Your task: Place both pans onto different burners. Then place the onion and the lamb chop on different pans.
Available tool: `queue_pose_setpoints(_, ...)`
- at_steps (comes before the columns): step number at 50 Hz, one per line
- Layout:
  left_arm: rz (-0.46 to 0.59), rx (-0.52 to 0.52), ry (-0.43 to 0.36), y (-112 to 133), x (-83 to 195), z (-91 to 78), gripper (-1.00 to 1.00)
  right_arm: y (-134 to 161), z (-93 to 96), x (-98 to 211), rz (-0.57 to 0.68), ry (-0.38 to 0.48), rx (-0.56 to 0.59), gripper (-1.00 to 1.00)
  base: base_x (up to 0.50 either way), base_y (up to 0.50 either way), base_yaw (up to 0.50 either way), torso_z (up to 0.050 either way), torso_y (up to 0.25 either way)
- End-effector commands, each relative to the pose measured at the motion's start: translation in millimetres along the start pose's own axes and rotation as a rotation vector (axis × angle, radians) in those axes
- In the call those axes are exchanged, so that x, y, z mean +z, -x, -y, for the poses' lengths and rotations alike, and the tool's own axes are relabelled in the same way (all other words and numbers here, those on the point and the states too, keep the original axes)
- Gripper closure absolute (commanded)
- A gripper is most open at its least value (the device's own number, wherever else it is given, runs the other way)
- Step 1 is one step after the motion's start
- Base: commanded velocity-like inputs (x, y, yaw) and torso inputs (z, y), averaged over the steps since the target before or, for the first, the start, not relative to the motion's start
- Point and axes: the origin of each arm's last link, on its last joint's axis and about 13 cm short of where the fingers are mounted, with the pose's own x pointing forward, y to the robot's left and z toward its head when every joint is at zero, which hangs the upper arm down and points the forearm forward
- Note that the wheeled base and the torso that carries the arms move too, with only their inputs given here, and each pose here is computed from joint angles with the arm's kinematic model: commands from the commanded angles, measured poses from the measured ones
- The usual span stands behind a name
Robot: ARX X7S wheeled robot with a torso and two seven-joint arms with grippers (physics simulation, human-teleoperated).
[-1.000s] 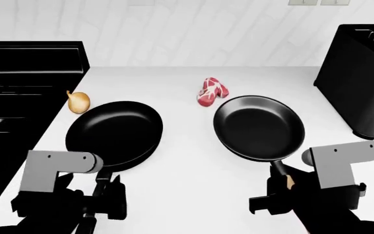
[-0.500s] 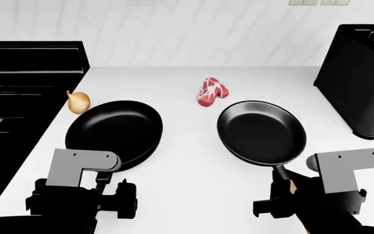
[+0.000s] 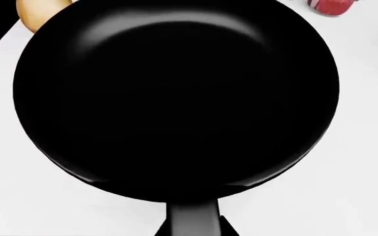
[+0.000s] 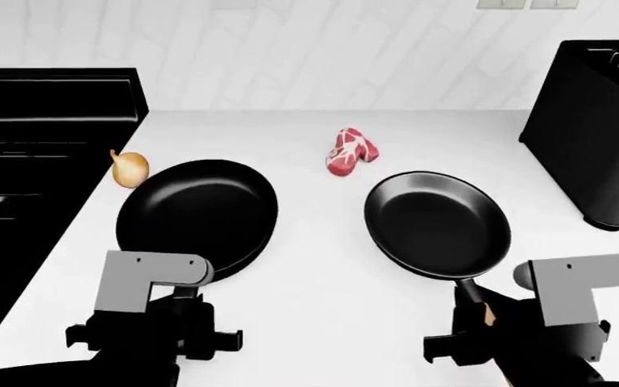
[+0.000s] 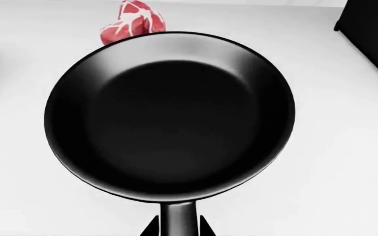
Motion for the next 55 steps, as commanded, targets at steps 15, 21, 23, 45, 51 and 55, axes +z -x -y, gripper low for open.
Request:
queue_pose_setpoints(15,0.213,0.056,-0.062,28.4,40.4,-7.4,1.0,0.3,4.3,18.2,0.149,0.012,-0.094,1.0,0.0,0.0,0.0,0.003,0.006)
queue_pose_setpoints(21,0.259,0.058,-0.077,38.5,47.4,-12.0,1.0,2.0,0.5,20.7,0.153,0.024,-0.084,1.0,0.0,0.0,0.0,0.002,0.005)
queue_pose_setpoints(23,0.264,0.055,-0.081,40.2,46.8,-12.4,1.0,3.2,-0.5,22.1,0.157,0.028,-0.085,1.0,0.0,0.0,0.0,0.005,0.011)
queue_pose_setpoints(45,0.244,0.043,-0.059,36.7,39.8,-17.0,1.0,5.5,-4.6,24.7,0.179,0.026,-0.041,1.0,-0.27,0.03,0.0,0.002,0.006)
queue_pose_setpoints(51,0.246,0.044,-0.056,36.8,39.5,-16.8,1.0,5.8,-5.2,24.1,0.186,0.041,-0.036,1.0,0.0,0.32,0.0,0.002,0.005)
queue_pose_setpoints(55,0.245,0.051,-0.058,36.0,39.0,-17.6,1.0,7.0,-5.9,24.8,0.197,0.037,-0.02,1.0,0.0,0.5,0.0,0.003,0.008)
